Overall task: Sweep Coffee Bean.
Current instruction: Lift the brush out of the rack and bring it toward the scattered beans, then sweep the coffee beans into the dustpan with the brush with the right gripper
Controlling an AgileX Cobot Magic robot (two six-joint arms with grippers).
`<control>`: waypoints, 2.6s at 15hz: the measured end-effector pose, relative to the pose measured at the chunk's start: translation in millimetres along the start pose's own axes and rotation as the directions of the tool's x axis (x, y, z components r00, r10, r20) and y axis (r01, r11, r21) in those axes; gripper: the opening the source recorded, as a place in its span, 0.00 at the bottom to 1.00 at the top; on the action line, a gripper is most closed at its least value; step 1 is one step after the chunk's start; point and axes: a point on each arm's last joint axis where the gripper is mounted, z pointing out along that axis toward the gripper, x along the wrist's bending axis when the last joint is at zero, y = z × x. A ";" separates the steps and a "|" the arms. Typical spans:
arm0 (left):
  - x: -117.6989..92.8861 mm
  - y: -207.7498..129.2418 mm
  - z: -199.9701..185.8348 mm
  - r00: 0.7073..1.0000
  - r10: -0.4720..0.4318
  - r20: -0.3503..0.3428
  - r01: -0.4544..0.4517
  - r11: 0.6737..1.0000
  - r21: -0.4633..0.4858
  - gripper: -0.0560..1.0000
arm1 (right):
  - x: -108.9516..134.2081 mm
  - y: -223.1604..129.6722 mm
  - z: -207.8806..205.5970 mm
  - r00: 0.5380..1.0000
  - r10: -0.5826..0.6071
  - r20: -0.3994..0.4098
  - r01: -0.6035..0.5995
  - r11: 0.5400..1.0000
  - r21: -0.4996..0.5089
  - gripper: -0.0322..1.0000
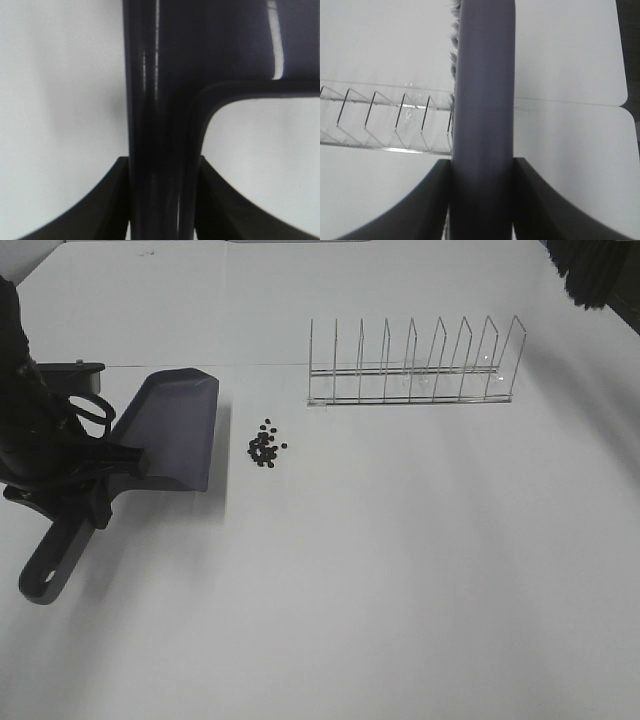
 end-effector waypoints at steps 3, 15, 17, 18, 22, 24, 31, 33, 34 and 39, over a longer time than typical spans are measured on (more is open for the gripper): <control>0.0 -0.1 0.0 1.000 -0.002 0.000 0.002 1.000 0.001 0.35 | 4.0 -31.1 -19.7 1.000 0.007 -0.021 -0.005 0.994 0.106 0.29; 6.9 2.2 29.2 0.995 -0.013 -0.099 0.018 0.999 0.050 0.35 | 20.4 -109.3 19.2 0.989 0.088 -0.123 -0.050 0.958 0.282 0.29; -4.9 2.3 42.0 0.995 0.015 -0.096 -0.009 0.998 0.067 0.35 | 28.4 -111.4 28.4 0.986 0.088 -0.142 -0.041 0.952 0.303 0.29; -9.7 3.4 45.4 0.995 0.024 -0.092 -0.017 0.997 0.069 0.35 | 40.6 -114.1 37.4 0.986 0.062 -0.157 -0.008 0.946 0.324 0.29; -17.2 5.9 60.1 0.996 0.018 -0.083 -0.009 0.995 0.100 0.35 | 121.4 -127.5 71.5 0.977 -0.095 -0.193 0.157 0.928 0.339 0.29; -17.1 5.8 60.8 0.996 0.018 -0.084 -0.009 0.995 0.102 0.35 | 145.1 -138.8 87.8 0.973 -0.160 -0.166 0.211 0.909 0.361 0.29; -17.3 5.6 60.8 0.996 0.016 -0.082 -0.008 0.995 0.103 0.35 | 234.3 -163.7 127.9 0.913 -0.382 -0.145 0.407 0.820 0.402 0.29; -17.3 5.6 60.8 0.996 0.016 -0.082 -0.008 0.995 0.103 0.35 | 264.8 -168.7 135.8 0.890 -0.423 -0.167 0.453 0.789 0.415 0.29; -17.3 5.6 60.8 0.996 0.016 -0.082 -0.008 0.995 0.103 0.35 | 278.1 -169.0 137.9 0.882 -0.436 -0.176 0.469 0.781 0.413 0.29; -17.3 5.6 60.8 0.996 0.016 -0.082 -0.008 0.995 0.103 0.35 | 342.0 -169.9 131.4 0.861 -0.405 -0.309 0.498 0.796 0.344 0.29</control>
